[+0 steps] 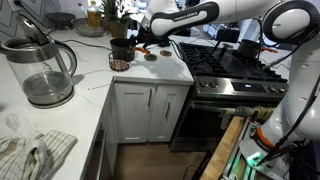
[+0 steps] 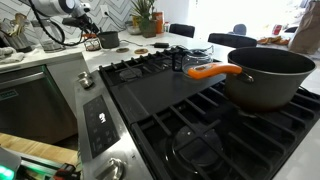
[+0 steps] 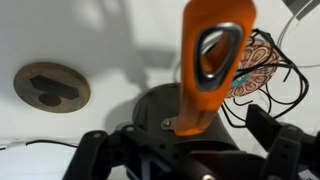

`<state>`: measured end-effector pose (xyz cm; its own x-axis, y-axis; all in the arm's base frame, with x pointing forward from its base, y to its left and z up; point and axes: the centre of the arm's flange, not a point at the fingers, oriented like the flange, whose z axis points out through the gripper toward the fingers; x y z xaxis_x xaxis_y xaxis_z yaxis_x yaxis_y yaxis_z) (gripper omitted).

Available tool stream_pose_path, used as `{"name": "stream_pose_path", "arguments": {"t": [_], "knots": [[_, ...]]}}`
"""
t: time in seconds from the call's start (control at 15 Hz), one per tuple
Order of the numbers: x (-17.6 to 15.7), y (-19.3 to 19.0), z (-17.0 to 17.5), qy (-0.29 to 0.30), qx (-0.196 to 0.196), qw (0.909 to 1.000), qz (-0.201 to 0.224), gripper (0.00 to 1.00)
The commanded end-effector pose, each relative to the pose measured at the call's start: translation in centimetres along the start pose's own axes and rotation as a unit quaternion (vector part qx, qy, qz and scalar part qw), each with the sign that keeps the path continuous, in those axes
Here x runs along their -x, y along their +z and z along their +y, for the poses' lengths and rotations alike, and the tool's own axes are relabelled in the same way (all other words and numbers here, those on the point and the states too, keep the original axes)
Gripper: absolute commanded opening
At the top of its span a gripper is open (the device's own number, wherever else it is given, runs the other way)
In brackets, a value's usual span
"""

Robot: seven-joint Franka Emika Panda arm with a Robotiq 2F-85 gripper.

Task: Pick up the gray pot from the kitchen counter and put it on the top left cooker on the hob of the stove

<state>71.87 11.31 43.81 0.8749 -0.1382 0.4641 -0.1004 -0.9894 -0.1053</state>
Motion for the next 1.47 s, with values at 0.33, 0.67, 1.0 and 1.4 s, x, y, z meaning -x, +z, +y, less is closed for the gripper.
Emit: {"name": "stream_pose_path", "arguments": {"t": [0.33,0.67,1.0,1.4], "knots": [[-1.5,2.2,-0.5,-0.004,0.001,0.9999,0.014,0.63],[-1.5,2.6,-0.6,-0.006,0.001,0.9999,0.014,0.23],[-1.6,2.0,-1.0,-0.012,0.009,0.9998,0.017,0.08],[-2.3,0.1,-1.7,-0.035,0.017,0.9977,0.056,0.08]]}}
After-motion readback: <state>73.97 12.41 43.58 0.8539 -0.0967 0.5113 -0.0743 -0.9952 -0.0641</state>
